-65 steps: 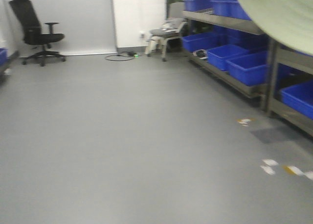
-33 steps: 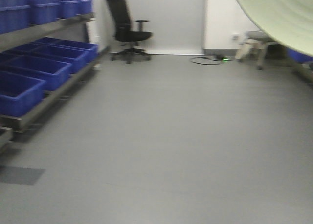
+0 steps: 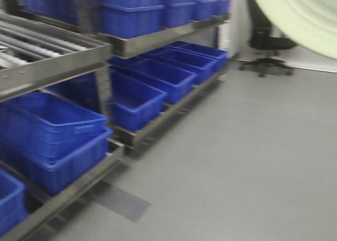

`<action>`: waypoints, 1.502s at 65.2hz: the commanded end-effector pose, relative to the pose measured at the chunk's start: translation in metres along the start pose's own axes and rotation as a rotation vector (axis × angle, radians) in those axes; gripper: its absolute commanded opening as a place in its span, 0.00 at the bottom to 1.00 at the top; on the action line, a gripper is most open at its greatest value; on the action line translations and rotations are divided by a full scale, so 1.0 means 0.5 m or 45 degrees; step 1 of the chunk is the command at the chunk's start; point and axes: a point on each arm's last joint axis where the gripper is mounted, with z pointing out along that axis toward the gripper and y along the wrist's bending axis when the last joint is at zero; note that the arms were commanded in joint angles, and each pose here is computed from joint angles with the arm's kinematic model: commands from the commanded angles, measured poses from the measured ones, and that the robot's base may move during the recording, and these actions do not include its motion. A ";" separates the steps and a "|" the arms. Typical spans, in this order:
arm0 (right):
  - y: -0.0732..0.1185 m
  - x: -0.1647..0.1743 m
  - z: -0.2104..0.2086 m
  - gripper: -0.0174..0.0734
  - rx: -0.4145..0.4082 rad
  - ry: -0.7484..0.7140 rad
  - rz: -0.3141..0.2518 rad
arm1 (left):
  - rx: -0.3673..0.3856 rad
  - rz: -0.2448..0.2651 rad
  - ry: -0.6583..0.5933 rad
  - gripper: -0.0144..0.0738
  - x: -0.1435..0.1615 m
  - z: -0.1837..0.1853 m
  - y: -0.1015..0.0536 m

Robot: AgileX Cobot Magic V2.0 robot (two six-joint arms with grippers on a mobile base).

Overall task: Place green plate on second shelf with right arm
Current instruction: 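Drive along the bin racks to face the shelf of blue bins, then lower the held plate into the blue bin nearest the right gripper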

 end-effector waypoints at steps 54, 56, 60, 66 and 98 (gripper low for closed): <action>0.004 -0.040 0.000 0.25 -0.022 -0.169 0.019 | 0.001 -0.007 -0.088 0.31 0.008 -0.001 0.000; 0.004 -0.040 0.000 0.25 -0.022 -0.169 0.019 | 0.001 -0.007 -0.088 0.31 0.008 -0.001 0.000; 0.004 -0.040 0.000 0.25 -0.022 -0.169 0.019 | 0.001 -0.007 -0.088 0.31 0.008 -0.001 0.000; 0.004 -0.040 0.000 0.25 -0.022 -0.169 0.019 | 0.001 -0.007 -0.088 0.31 0.008 -0.001 0.000; 0.004 -0.040 0.000 0.25 -0.022 -0.169 0.019 | 0.001 -0.007 -0.088 0.31 0.008 -0.001 0.000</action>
